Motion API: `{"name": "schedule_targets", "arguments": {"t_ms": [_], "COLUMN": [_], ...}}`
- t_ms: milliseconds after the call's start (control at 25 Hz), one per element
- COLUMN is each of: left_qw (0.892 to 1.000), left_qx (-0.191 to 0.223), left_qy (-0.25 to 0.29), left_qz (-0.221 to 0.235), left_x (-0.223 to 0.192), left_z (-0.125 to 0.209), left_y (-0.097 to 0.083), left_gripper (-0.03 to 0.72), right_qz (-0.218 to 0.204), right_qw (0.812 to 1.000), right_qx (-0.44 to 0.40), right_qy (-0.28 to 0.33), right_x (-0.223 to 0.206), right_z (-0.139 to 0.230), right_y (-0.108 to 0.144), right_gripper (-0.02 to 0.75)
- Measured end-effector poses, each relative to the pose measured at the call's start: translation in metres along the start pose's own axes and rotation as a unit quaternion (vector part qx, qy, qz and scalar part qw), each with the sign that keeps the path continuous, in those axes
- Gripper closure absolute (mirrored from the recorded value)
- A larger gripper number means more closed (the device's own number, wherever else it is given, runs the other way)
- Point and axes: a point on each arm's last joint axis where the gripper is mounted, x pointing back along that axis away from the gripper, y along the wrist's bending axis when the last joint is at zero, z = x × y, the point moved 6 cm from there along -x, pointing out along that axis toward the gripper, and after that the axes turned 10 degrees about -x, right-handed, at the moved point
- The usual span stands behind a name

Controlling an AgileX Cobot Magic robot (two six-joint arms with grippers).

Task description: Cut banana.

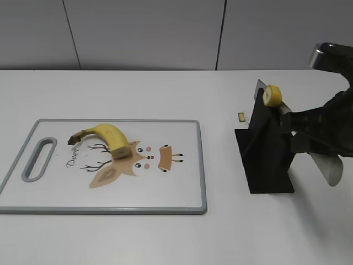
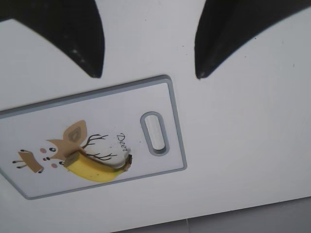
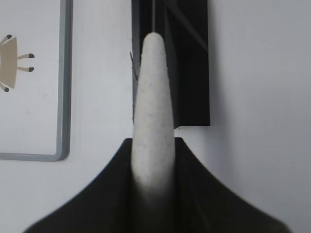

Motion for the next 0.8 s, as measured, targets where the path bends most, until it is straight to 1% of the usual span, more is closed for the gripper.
{"name": "schedule_targets", "arguments": {"t_ms": [520, 600, 720, 800], "left_qw": [1.0, 1.0, 1.0, 1.0], "left_qx": [0.0, 0.0, 0.0, 0.0], "left_qy": [0.0, 0.0, 0.0, 0.0], "left_qz": [0.0, 0.0, -0.001, -0.001], "left_x": [0.0, 0.0, 0.0, 0.0], "left_z": [0.0, 0.0, 0.0001, 0.0001], "left_y": [0.0, 0.0, 0.0002, 0.0002], "left_gripper": [0.136, 0.136, 0.136, 0.136], "right_qz": [-0.006, -0.007, -0.012, -0.016], "right_qw": [1.0, 1.0, 1.0, 1.0], "right_qx": [0.004, 0.004, 0.009, 0.012], "right_qy": [0.007, 0.009, 0.014, 0.016], "right_x": [-0.0002, -0.0002, -0.0001, 0.0], "right_z": [0.0021, 0.0027, 0.004, 0.0048], "right_y": [0.0018, 0.0023, 0.0038, 0.0048], "right_gripper": [0.563, 0.529, 0.413, 0.367]}}
